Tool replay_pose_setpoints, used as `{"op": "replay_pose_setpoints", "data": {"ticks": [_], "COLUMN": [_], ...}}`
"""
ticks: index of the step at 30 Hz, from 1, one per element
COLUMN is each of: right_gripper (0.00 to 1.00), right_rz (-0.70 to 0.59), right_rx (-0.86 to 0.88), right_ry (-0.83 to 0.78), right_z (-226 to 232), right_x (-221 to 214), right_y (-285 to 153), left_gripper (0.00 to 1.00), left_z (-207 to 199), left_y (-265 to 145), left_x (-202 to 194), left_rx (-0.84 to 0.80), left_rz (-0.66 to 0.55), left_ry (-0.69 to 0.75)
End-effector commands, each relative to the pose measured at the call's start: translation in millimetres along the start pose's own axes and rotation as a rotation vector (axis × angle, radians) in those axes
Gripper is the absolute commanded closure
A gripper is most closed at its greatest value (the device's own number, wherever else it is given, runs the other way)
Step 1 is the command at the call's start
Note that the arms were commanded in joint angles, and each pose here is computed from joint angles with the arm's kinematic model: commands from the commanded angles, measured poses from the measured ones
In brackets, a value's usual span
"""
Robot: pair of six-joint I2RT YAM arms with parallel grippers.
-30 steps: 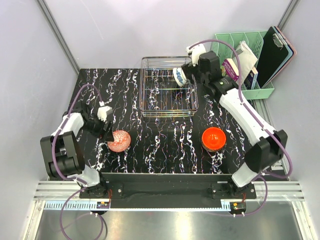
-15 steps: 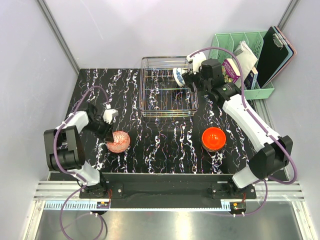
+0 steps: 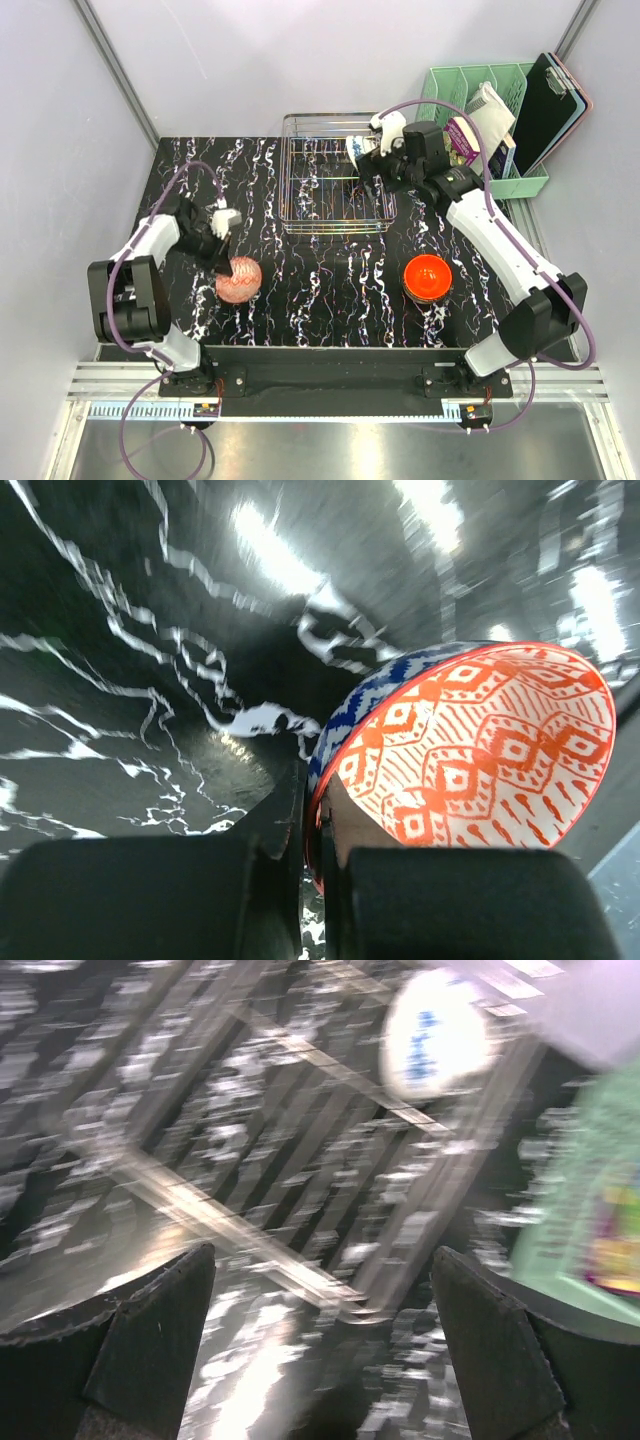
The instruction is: Load the bowls into the dish rack
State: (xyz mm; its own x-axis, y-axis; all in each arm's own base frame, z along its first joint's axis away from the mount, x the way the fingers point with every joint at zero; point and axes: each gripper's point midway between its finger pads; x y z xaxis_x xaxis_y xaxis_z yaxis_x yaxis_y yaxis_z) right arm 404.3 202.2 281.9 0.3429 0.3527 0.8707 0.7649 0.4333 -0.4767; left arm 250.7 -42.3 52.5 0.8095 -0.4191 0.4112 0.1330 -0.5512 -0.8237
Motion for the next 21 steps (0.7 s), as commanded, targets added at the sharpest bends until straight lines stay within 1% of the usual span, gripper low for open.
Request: {"op": "replay_pose_setpoints", "data": {"ticks": [1, 3, 4, 6, 7, 9, 10, 11, 12, 13, 14, 15, 16, 17, 18, 19, 20, 21], "right_gripper": [0.03, 0.01, 0.00, 0.00, 0.00, 0.00, 0.00, 0.01, 0.00, 0.00, 0.00, 0.00, 0.00, 0.00, 0.00, 0.00, 0.00, 0.00], "right_rz": [0.015, 0.056, 0.071, 0.109, 0.116, 0.143, 0.153, 0.140, 0.178, 0.190, 0.149, 0.205, 0.214, 0.134, 0.201, 0.199, 0.081, 0.161], "right_rx": [0.399, 0.518, 0.622, 0.715, 0.792, 0.860, 0.939, 0.981, 1.016, 1.085, 1.124, 1.151, 1.193, 1.229, 1.248, 1.277, 1.324, 1.340], "right_ry": [0.169, 0.258, 0.289, 0.362, 0.388, 0.463, 0.485, 0.496, 0.562, 0.582, 0.570, 0.656, 0.677, 0.632, 0.740, 0.763, 0.689, 0.797], "right_z": [73.0, 94.6, 110.5, 124.9, 134.7, 143.3, 151.2, 154.3, 158.7, 163.7, 165.2, 168.6, 169.5, 169.3, 171.9, 172.8, 171.1, 172.6], "right_x": [5.6, 1.3, 1.5, -1.0, 1.2, 1.4, 4.4, 9.3, 7.9, 10.0, 19.0, 15.2, 16.9, 28.2, 23.5, 25.0, 37.2, 31.7], "right_y": [-7.6, -4.4, -9.7, -5.9, -10.4, -5.0, -11.3, -11.1, -8.9, -15.8, -15.8, -15.5, -19.2, -19.0, -19.8, -23.0, -29.5, -28.7], "left_gripper": [1.00, 1.00, 1.00, 1.00, 1.00, 1.00, 1.00, 1.00, 1.00, 1.00, 1.00, 1.00, 1.00, 1.00, 1.00, 1.00, 1.00, 1.00], "left_z": [-46.1, -56.0, -60.9, -69.1, -76.0, -86.3, -92.2, -96.0, -102.9, -104.5, -103.5, -111.5, -112.0, -113.9, -117.7, -117.0, -117.8, -119.0], "left_y": [-47.3, -54.6, -60.7, -65.9, -72.4, -77.9, -84.7, -87.3, -90.4, -90.9, -93.4, -89.8, -89.3, -87.6, -83.8, -80.7, -78.1, -74.0], "left_x": [72.4, 88.9, 103.6, 119.0, 133.3, 148.1, 160.3, 166.6, 176.3, 183.5, 188.9, 193.7, 199.9, 202.1, 204.2, 206.4, 207.6, 207.2], "left_rx": [-0.136, -0.164, -0.183, -0.216, -0.252, -0.290, -0.304, -0.312, -0.315, -0.312, -0.299, -0.297, -0.285, -0.282, -0.282, -0.271, -0.268, -0.267], "left_rz": [-0.255, -0.295, -0.331, -0.370, -0.411, -0.444, -0.469, -0.480, -0.489, -0.496, -0.506, -0.497, -0.506, -0.508, -0.501, -0.495, -0.491, -0.480], "left_ry": [0.154, 0.199, 0.233, 0.277, 0.305, 0.343, 0.377, 0.395, 0.430, 0.434, 0.441, 0.470, 0.473, 0.482, 0.493, 0.498, 0.506, 0.509]}}
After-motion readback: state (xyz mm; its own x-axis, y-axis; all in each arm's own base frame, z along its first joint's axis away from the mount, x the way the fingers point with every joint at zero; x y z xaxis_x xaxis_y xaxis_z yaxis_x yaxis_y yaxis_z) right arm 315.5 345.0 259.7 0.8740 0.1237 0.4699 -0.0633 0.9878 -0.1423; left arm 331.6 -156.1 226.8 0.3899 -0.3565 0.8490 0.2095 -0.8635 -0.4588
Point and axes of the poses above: each gripper's point midway between its finger pads, its own y axis out along the fingers, its own z axis along the line the jaws close on, x = y × z, and after that the axes turned 2 degrees about -y, right-handed
